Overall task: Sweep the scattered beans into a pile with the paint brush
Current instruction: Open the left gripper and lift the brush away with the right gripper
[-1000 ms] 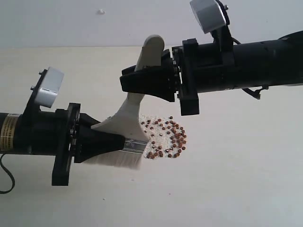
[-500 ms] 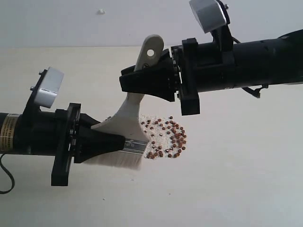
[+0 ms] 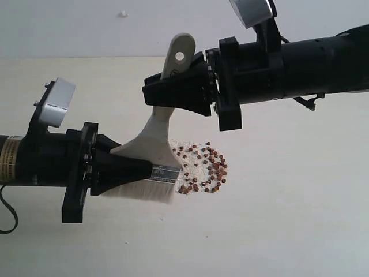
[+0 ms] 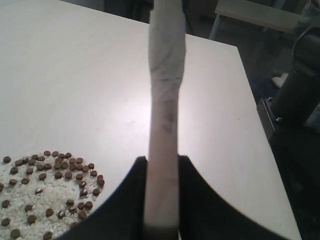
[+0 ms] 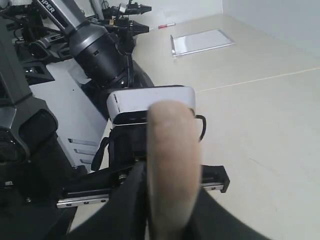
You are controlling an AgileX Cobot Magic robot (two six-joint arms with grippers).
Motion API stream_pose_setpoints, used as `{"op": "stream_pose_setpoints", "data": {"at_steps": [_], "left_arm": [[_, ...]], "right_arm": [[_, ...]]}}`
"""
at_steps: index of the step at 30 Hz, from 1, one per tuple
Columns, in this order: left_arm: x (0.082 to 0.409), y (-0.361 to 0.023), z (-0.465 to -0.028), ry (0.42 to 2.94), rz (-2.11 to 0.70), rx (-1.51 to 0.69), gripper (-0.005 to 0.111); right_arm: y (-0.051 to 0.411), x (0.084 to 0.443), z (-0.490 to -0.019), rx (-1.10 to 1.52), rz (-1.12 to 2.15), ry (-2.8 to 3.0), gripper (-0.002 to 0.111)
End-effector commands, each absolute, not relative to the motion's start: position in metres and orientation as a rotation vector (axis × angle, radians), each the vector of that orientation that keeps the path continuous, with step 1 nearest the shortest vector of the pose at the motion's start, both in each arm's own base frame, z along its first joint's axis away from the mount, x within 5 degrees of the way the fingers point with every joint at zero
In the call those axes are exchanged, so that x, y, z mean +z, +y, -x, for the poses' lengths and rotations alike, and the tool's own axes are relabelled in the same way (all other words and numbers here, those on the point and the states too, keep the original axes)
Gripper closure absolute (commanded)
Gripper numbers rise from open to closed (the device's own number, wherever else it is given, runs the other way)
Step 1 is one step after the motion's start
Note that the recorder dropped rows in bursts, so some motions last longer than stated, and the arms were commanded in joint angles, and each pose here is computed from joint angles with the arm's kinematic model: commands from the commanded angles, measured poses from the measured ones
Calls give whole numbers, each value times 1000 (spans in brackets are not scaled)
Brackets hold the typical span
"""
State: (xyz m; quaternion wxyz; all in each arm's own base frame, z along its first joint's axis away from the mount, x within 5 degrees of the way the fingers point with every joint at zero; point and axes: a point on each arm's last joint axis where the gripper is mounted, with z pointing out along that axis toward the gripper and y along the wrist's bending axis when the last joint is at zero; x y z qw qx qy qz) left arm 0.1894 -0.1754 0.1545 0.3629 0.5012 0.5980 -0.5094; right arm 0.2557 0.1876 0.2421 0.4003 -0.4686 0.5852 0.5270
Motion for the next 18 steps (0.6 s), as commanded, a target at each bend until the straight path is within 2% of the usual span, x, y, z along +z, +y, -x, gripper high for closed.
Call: {"op": "stream_pose_setpoints", "data": {"at_steps": [1, 6, 9, 11, 18], "left_arm": [[153, -175, -189, 1566, -1287, -1317, 101], [153, -176, -190, 1578, -1266, -1322, 61], [154, -176, -191, 1581, -1248, -1319, 45], [154, -176, -191, 1585, -1245, -1322, 41], [153, -175, -189, 1596, -1258, -1339, 42]], "right_arm": [[188, 248, -262, 1324, 1116, 1488, 108], [188, 249, -261, 1326, 1114, 1490, 108], [188, 247, -264, 1311, 1084, 1543, 108], [187, 245, -267, 1288, 1062, 1583, 108], [185, 244, -279, 1184, 946, 1734, 108]]}}
